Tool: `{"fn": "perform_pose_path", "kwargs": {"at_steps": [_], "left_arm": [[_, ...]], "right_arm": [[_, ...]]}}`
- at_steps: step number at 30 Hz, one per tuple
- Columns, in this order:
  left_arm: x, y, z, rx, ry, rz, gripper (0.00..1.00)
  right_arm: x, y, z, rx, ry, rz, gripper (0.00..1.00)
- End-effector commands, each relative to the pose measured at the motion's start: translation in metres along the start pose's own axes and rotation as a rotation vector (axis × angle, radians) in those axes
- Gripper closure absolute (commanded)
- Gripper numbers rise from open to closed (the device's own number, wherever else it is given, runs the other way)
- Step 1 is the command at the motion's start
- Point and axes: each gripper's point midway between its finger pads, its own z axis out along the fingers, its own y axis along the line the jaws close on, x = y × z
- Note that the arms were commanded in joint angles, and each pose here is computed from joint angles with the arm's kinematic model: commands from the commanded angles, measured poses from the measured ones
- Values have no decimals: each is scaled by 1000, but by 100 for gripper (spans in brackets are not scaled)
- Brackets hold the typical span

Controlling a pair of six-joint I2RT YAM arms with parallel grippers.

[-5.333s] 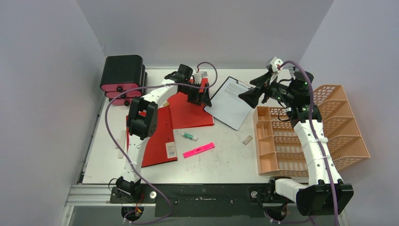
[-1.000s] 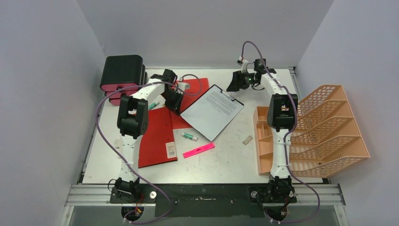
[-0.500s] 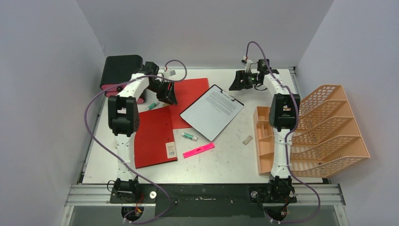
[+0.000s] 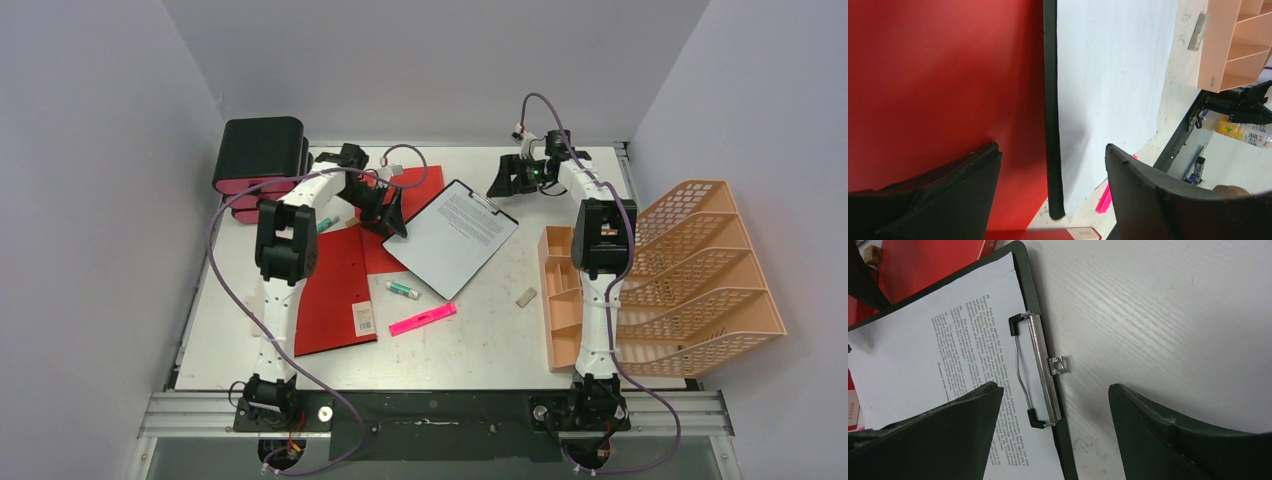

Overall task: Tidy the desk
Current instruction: Pick up the folder from the center of the board.

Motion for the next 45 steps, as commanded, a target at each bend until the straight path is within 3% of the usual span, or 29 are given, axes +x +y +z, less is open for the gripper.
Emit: {"fn": "perform_pose_path", "kwargs": {"at_steps": [1,5,14,21,27,34,45], "left_arm": [[-2,-6,8,35,24,23,25],[-2,-6,17,66,30,10,26],[4,-20,32,201,48,-17,51],[2,-30,35,231,46,-6,100],[-8,-56,12,253,-1,122,100],[-25,-109,-35,296,-143,363,100],[12,-186,-83,336,-132,700,100]], "right_arm": [[-5,-2,-4,13,-14,-33,20],[-4,-1,-6,12,-13,-39,20],[-2,-1,-7,23,-5,-52,20],[-2,1,-12,27,5,-79,20],[-20,19,-40,29,2,-154,17],[-62,81,-109,-54,-85,-289,11],[-95,157,-207,-105,-266,-510,2]]}}
